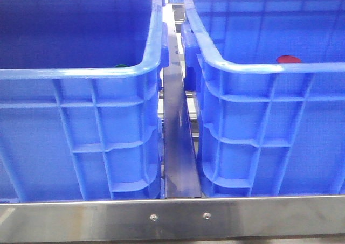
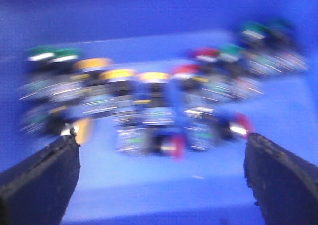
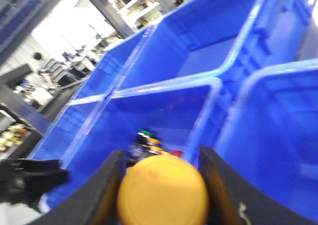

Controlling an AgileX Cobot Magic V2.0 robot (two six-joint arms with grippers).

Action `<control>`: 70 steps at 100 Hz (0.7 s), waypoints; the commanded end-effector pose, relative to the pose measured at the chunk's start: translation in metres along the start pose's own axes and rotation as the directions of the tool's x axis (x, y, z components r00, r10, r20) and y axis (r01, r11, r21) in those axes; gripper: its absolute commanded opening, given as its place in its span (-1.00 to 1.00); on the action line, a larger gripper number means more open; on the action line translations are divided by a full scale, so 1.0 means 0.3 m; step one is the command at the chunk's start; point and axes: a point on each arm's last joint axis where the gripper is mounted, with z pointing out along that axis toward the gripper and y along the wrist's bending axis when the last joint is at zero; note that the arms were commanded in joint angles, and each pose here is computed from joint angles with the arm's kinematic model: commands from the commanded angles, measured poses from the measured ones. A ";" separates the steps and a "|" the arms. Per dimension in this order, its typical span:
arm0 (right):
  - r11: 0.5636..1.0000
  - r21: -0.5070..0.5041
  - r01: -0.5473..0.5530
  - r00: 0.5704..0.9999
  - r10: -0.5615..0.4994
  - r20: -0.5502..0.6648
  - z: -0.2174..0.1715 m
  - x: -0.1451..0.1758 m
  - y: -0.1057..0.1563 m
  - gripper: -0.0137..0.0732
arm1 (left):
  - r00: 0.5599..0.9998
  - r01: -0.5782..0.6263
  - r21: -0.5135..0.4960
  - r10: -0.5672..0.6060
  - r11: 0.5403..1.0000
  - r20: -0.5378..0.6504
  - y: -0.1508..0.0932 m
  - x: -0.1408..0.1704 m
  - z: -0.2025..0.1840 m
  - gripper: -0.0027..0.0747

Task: Pick red and yellow buttons and place in box
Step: 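Pass the yellow button to the right gripper by its cap, then lower the yellow button into the other bin and open the right gripper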

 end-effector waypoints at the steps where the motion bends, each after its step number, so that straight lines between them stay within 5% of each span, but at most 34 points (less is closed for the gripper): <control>1: 0.998 -0.003 0.055 0.996 -0.055 0.070 -0.030 -0.054 0.034 -0.10 | 0.988 0.074 0.011 -0.075 0.997 0.139 0.038 -0.013 -0.061 0.69; 33: 0.961 0.219 0.168 0.972 -0.199 0.127 -0.067 -0.091 -0.041 -0.10 | 0.951 0.113 0.026 -0.115 0.993 0.287 0.089 0.139 -0.194 0.42; 46: 0.917 0.321 0.237 0.950 -0.288 0.122 -0.076 -0.103 -0.067 -0.10 | 0.939 0.081 0.022 -0.084 0.996 0.335 0.097 0.166 -0.235 0.00; 66: 0.788 0.543 0.292 0.915 -0.396 0.083 -0.101 -0.108 -0.147 -0.10 | 0.928 0.055 0.018 -0.058 0.998 0.369 0.101 0.170 -0.259 -0.92; 70: 0.770 0.573 0.281 0.915 -0.395 0.081 -0.102 -0.103 -0.170 -0.10 | 0.927 0.049 0.016 -0.051 0.999 0.370 0.101 0.169 -0.259 -0.97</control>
